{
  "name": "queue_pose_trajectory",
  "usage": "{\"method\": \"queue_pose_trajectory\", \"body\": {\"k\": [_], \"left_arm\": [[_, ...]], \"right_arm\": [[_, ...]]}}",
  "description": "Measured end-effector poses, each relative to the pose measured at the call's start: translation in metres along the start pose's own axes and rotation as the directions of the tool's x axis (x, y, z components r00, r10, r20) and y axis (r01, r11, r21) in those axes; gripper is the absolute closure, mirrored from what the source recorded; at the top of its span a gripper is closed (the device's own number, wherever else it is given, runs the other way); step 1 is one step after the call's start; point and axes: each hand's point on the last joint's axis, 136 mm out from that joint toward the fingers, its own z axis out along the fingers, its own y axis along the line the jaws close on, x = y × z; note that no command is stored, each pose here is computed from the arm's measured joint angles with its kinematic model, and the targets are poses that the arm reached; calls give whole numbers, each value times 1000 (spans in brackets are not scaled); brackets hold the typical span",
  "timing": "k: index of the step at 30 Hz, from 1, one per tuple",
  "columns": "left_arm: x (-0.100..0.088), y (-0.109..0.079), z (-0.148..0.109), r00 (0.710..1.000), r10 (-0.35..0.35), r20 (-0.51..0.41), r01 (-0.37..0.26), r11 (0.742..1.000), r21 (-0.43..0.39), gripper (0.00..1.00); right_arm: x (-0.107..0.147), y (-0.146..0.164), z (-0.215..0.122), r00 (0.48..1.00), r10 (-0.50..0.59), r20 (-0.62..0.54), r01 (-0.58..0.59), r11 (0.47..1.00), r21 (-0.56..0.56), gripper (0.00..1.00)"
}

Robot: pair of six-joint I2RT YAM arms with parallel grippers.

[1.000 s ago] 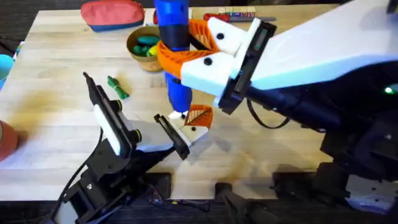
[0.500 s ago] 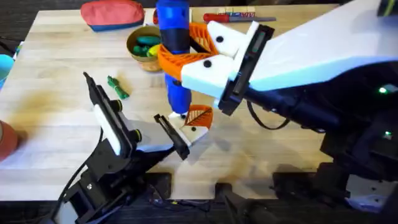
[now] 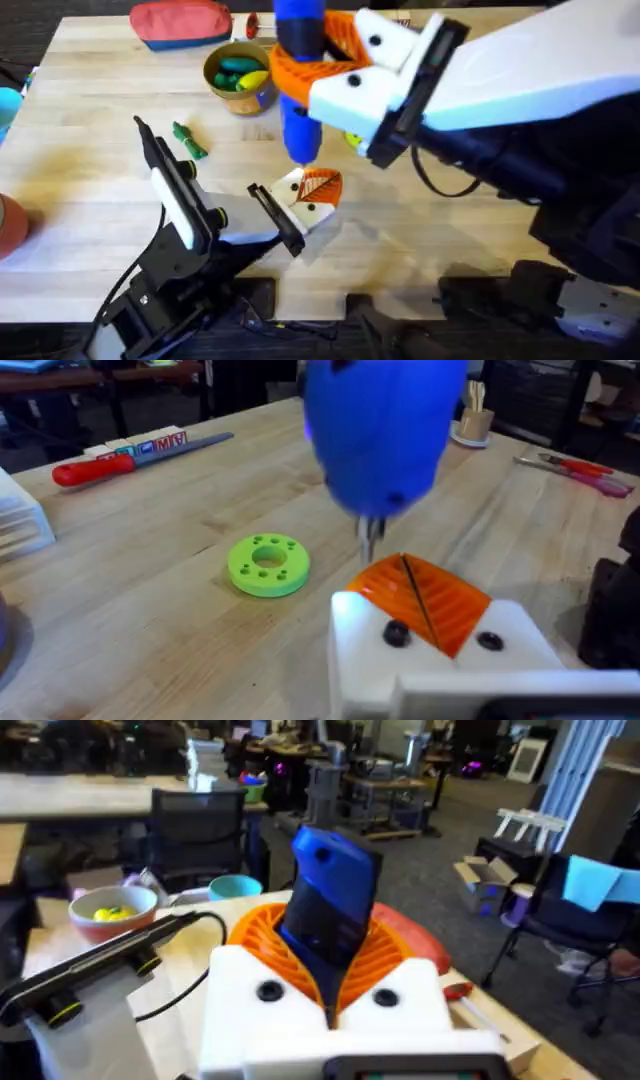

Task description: Pick up the gripper from the table and insert it into the empty holder that is missing its gripper. Then pick up a screw, insert it into the mounting hole, and use the screwdriver to tighten it. Finally, clean up the table by picking up the vegetable and placing it into the bucket.

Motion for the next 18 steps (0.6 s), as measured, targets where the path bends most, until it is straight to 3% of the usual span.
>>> {"method": "queue_pose_trajectory", "body": {"k": [5,9,12,16,18], "left_arm": [[0,0,0,1000,0,0,0,1000,0,993],[0,0,0,1000,0,0,0,1000,0,994],[0,0,0,1000,0,0,0,1000,0,993],[0,0,0,1000,0,0,0,1000,-1,993],[0,0,0,1000,0,0,0,1000,-1,993]], "right_arm": [[-12,-27,-11,997,-72,24,69,993,93,994],[27,-73,-15,965,-200,-168,236,944,229,994],[77,-123,-21,862,-301,-408,435,852,291,994],[147,-192,-43,619,-355,-701,663,714,224,994],[172,-216,-56,510,-360,-781,725,669,165,994]]}}
